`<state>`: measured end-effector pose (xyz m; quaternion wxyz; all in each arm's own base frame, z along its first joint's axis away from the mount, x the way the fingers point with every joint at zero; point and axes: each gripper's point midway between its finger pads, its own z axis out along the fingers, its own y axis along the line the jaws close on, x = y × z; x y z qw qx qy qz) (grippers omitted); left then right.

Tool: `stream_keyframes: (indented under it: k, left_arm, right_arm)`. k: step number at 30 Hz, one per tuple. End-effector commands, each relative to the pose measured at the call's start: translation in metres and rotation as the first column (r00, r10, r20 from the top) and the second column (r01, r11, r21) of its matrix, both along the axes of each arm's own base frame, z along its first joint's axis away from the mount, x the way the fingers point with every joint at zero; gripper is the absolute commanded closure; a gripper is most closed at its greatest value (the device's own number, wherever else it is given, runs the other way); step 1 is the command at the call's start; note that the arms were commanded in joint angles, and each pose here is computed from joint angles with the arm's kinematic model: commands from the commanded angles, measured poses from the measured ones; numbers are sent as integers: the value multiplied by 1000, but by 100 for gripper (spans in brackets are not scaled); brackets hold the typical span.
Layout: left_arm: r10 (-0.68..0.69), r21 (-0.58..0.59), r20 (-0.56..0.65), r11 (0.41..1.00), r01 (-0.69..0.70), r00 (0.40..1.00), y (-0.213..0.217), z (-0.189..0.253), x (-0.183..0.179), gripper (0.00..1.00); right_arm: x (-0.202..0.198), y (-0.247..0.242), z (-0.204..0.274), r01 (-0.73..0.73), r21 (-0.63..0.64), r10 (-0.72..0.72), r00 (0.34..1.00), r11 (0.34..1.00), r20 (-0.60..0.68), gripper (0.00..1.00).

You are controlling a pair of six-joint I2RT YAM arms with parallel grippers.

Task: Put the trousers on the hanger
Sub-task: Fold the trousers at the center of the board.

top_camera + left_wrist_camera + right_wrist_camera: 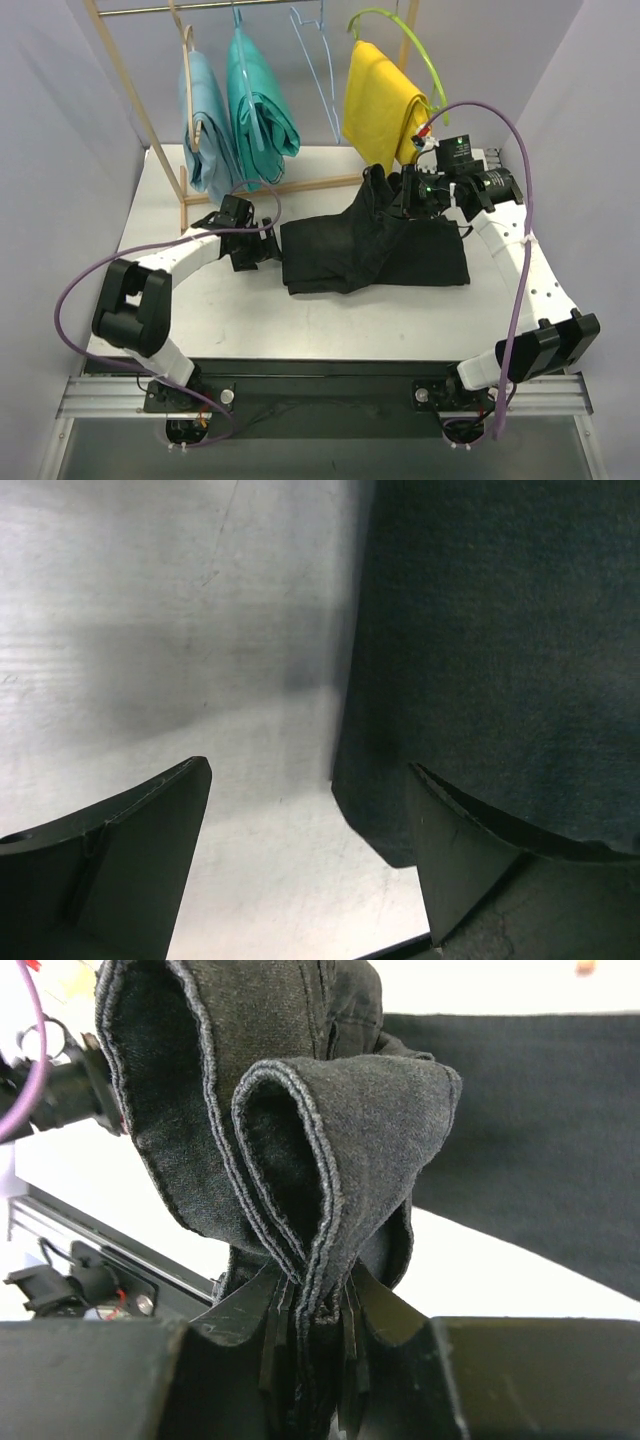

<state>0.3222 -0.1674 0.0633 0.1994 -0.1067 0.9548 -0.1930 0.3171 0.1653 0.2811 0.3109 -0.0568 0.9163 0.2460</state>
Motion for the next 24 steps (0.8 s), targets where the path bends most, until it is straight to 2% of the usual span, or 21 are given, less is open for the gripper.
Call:
stream_keyframes:
  k: [1, 11, 18, 22, 24]
  left_arm:
    - [19, -61, 79, 998, -14, 997, -21, 10, 34, 12]
    - [-12, -66, 62, 998, 16, 998, -41, -2, 42, 16]
    - [-51, -79, 56, 995, 56, 997, -59, -12, 39, 18]
    - [-64, -81, 33, 995, 66, 997, -65, -22, 38, 26]
    - [-63, -80, 26, 995, 65, 998, -66, -26, 38, 33]
  right_arm:
    - [-2, -11, -3, -6, -18, 6, 999, 1000, 31, 100]
    - [8, -38, -8, 61, -54, -58, 997, 997, 46, 100]
    - [17, -57, -35, 99, -73, -97, 995, 992, 21, 100]
    - [19, -66, -55, 123, -80, -124, 992, 989, -8, 100]
    - [24, -73, -62, 145, -84, -146, 989, 986, -6, 100]
